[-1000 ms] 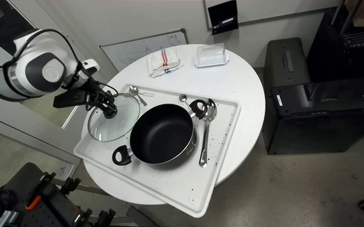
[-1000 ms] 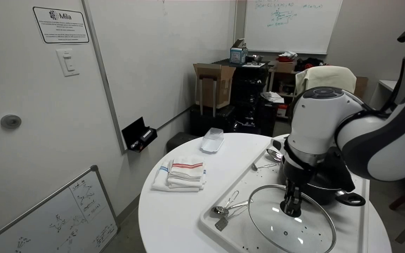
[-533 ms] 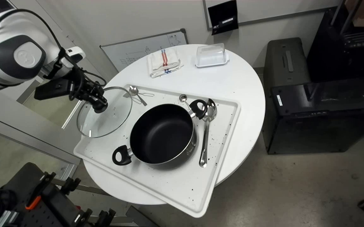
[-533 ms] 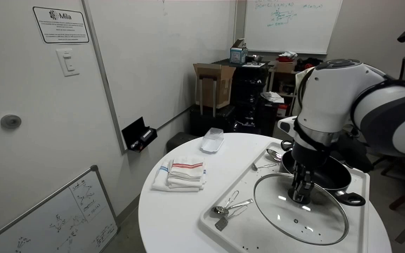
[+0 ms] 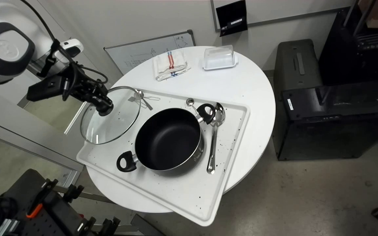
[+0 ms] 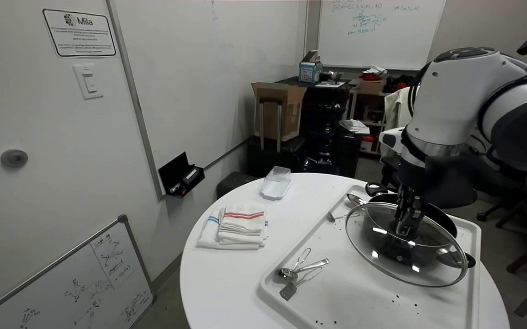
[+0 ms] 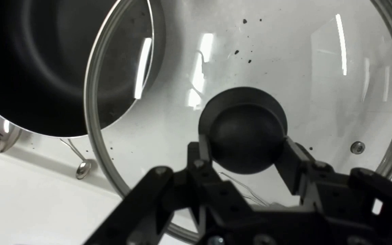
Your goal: Put the glass lid on the pot.
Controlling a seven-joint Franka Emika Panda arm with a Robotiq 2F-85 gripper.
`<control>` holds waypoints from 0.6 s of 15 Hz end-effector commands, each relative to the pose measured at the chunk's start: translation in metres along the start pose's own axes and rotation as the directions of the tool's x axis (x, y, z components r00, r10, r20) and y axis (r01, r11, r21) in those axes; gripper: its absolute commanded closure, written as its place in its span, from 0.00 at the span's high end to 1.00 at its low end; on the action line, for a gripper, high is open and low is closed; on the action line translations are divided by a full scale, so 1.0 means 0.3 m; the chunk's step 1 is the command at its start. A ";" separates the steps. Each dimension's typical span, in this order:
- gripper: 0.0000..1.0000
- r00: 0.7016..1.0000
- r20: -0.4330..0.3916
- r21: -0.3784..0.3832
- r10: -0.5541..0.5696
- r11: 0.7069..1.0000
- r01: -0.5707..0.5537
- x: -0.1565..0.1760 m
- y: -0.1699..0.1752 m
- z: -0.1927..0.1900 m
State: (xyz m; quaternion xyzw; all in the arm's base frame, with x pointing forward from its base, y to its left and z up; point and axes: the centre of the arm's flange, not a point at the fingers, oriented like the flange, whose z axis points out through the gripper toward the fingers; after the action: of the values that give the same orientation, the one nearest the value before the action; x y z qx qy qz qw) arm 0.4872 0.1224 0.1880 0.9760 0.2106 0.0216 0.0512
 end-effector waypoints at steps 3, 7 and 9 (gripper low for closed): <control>0.24 0.996 0.001 -0.039 0.091 0.995 -0.091 -0.096 0.176 -0.056; 0.24 0.983 0.010 -0.035 0.183 0.983 -0.183 -0.133 0.319 -0.045; 0.24 0.974 0.015 -0.035 0.226 0.974 -0.225 -0.147 0.381 -0.038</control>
State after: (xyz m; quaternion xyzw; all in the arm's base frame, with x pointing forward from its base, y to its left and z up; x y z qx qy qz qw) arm 0.4910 0.0247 0.1948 0.9903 0.1211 0.0162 0.0659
